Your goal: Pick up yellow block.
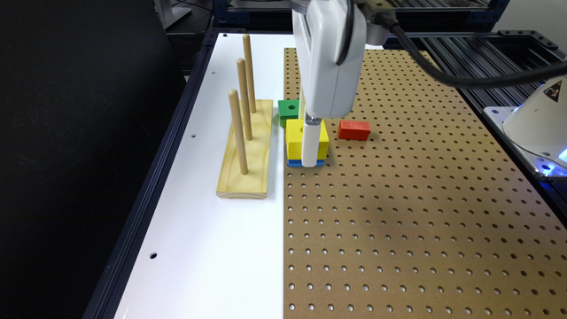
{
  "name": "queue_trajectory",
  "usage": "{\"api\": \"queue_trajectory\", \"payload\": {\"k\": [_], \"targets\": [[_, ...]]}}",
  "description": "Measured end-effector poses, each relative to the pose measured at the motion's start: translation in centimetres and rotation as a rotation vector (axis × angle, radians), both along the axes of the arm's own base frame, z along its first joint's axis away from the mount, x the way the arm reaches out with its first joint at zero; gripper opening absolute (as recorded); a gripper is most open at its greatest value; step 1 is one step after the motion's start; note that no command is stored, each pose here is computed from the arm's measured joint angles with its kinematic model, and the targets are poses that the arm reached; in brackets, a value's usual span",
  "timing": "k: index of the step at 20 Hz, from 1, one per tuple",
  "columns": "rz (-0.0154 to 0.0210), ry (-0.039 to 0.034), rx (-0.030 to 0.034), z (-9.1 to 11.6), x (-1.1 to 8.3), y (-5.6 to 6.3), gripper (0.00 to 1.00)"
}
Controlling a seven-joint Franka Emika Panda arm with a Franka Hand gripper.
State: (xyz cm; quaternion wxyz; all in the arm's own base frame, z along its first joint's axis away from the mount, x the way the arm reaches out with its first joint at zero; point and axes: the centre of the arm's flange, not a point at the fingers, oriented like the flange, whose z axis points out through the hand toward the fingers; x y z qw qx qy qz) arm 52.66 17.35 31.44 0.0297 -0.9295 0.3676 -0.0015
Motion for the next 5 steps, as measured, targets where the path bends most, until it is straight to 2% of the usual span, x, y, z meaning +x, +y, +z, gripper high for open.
{"api": "queue_trajectory", "payload": {"k": [3, 5], "targets": [[-0.0001, -0.0114, 0.0011, 1.1, -0.01, 0.0, 0.00], [0.0001, -0.0155, -0.0012, 2.4, -0.25, -0.1, 0.00]]}}
